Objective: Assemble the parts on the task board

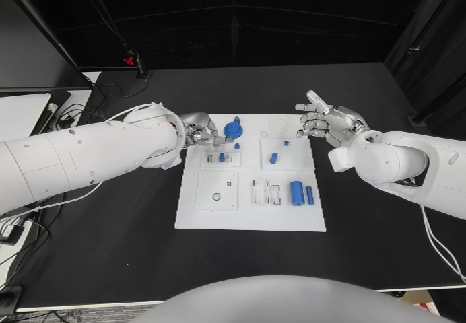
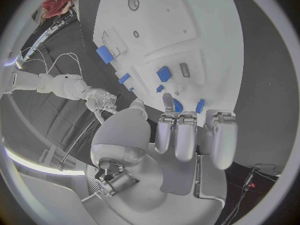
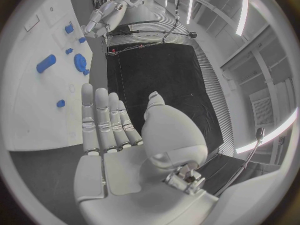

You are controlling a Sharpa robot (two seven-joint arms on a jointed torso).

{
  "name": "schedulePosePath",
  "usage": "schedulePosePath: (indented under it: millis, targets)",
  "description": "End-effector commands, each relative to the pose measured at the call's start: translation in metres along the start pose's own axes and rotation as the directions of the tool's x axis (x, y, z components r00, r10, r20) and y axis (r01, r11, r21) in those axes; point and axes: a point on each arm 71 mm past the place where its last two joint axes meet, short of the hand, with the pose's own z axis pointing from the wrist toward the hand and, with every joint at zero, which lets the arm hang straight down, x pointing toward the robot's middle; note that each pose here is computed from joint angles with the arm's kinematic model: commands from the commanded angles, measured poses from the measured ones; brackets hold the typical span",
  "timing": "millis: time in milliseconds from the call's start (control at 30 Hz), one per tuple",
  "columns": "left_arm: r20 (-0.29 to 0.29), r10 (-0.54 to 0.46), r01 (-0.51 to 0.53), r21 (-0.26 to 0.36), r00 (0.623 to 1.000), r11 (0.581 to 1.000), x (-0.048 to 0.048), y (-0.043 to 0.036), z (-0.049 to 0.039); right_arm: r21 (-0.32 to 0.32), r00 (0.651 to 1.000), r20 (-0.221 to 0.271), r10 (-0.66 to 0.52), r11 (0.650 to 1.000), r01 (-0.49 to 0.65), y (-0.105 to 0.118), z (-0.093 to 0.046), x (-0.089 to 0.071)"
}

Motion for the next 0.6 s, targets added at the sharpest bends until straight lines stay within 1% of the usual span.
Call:
schedulePosePath:
  millis: [33,67,200,300,433,600]
  targets:
    - [0.062,-0.042,0.036,0.096,0.997,0.995,-0.0154,-0.0018,-0.0035,-0.006,1.000,-0.011,0.004,1.000,-0.004,0.001,0.000,0.002]
    - [0.063,-0.041,0.035,0.097,0.997,0.995,-0.0168,-0.0010,-0.0038,-0.006,1.000,-0.011,0.004,1.000,-0.004,0.001,0.001,0.002]
    - [0.052,-0.031,0.026,0.097,0.998,0.995,-0.0279,0.0067,-0.0047,-0.006,1.000,-0.013,0.005,1.000,-0.005,0.001,0.001,0.003]
    - [0.030,-0.022,0.019,0.091,0.999,0.996,-0.0350,0.0145,-0.0037,-0.006,1.000,-0.016,0.005,1.000,-0.006,0.000,0.001,0.003]
    - [-0.006,-0.011,0.011,0.079,1.000,0.997,-0.0420,0.0239,-0.0008,-0.006,1.000,-0.018,0.006,1.000,-0.006,0.000,0.001,0.004]
    - [-0.026,-0.002,0.004,0.049,1.000,0.999,-0.0506,0.0325,0.0054,-0.004,1.000,-0.019,0.007,1.000,-0.007,0.000,0.002,0.004]
